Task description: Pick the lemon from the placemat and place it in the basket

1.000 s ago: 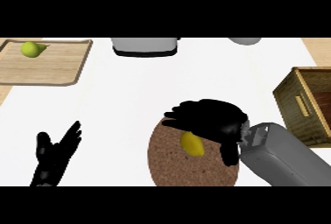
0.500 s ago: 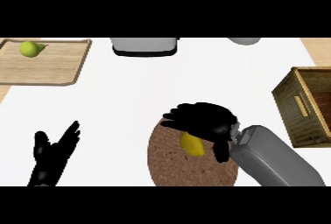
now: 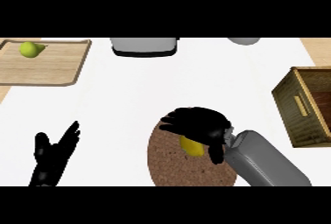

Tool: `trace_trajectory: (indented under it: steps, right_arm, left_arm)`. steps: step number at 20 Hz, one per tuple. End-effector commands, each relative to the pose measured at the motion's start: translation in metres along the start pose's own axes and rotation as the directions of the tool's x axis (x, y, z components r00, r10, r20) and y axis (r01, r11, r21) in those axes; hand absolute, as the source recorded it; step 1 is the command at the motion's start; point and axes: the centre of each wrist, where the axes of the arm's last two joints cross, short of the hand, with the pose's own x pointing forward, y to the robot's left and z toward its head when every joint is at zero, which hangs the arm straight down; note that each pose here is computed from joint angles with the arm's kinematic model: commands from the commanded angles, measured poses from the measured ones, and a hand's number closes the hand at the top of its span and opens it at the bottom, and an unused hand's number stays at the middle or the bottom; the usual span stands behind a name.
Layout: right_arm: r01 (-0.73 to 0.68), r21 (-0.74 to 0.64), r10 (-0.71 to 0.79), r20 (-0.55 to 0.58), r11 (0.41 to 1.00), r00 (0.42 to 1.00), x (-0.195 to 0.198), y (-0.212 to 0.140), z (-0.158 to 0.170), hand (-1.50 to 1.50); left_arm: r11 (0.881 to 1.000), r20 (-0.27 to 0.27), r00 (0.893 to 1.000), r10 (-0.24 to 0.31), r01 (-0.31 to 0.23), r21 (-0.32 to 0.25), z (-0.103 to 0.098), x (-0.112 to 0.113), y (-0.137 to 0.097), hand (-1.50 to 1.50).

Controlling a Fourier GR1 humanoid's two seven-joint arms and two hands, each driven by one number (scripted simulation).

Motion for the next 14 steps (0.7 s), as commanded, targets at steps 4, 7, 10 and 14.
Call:
trace_trajectory:
  steps: [4, 7, 10, 14]
  right_arm:
    - [-0.048, 0.075, 0.052, -0.043, 0.996, 0.998, 0.010, 0.004, -0.007, -1.50]
    - [-0.055, 0.110, 0.064, -0.074, 0.992, 0.995, -0.008, 0.020, -0.014, -1.50]
    - [-0.045, 0.092, 0.052, -0.077, 0.995, 0.996, -0.011, 0.019, -0.019, -1.50]
    - [-0.046, 0.083, 0.050, -0.051, 0.995, 0.997, 0.004, 0.038, -0.026, -1.50]
  left_arm:
    - [1.000, -0.063, 0.998, 0.014, -0.014, 0.009, -0.001, -0.018, -0.018, 0.00]
    - [1.000, -0.068, 0.998, 0.012, -0.012, 0.001, -0.008, -0.010, -0.004, 0.00]
    - [1.000, -0.067, 0.998, -0.005, 0.005, 0.008, -0.002, 0.003, 0.001, 0.00]
    - [1.000, -0.055, 0.998, -0.013, 0.013, -0.002, 0.006, 0.014, 0.007, 0.00]
